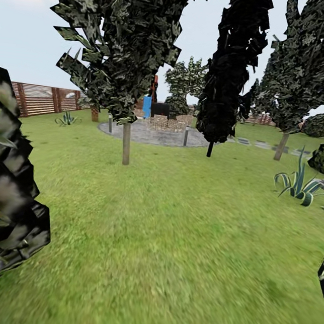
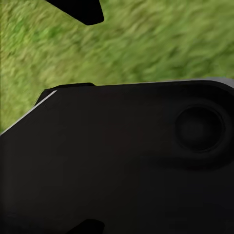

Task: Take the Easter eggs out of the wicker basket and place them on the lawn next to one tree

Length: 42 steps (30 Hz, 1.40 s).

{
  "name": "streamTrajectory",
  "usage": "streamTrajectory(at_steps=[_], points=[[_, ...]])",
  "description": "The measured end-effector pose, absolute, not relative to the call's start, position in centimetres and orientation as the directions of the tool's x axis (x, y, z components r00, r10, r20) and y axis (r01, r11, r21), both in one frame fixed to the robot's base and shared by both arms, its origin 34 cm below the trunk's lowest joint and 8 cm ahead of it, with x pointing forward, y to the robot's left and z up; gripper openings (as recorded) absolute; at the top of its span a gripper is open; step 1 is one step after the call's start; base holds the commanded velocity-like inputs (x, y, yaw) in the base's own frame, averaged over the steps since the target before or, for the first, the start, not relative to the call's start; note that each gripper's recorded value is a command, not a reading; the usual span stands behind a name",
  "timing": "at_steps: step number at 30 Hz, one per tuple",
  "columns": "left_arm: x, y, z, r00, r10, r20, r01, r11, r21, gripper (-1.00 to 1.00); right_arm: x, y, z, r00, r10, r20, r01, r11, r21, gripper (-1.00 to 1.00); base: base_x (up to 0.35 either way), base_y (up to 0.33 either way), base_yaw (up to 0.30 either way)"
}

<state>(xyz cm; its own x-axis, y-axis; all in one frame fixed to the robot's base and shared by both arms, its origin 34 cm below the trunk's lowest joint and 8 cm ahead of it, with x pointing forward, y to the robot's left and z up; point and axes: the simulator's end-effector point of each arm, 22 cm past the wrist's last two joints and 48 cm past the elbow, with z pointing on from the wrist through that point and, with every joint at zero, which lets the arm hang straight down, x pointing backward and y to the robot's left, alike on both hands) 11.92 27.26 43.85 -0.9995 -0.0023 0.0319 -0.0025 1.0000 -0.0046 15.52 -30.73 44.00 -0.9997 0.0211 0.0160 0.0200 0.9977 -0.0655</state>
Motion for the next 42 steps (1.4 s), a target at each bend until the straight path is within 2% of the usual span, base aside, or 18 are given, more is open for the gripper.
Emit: streamTrajectory(at_steps=[25,37,42], points=[[11.93,27.26,43.85,-0.999,-0.002,0.032,-0.002,1.0,-0.005,1.0,15.54,-30.67,43.99,-1.0,0.021,0.015,0.02,0.998,-0.063,1.0,0.337,0.0,-0.285],[11.92,27.26,43.85,-0.999,-0.002,0.032,-0.003,1.0,-0.005,1.0,15.48,-30.7,43.99,-1.0,0.022,0.018,0.021,0.998,-0.064,1.0,0.337,0.0,-0.017],[11.93,27.26,43.85,-0.999,-0.002,0.032,-0.002,1.0,-0.005,1.0,15.48,-30.7,43.99,-1.0,0.022,0.018,0.021,0.998,-0.064,1.0,0.337,0.0,-0.218]])
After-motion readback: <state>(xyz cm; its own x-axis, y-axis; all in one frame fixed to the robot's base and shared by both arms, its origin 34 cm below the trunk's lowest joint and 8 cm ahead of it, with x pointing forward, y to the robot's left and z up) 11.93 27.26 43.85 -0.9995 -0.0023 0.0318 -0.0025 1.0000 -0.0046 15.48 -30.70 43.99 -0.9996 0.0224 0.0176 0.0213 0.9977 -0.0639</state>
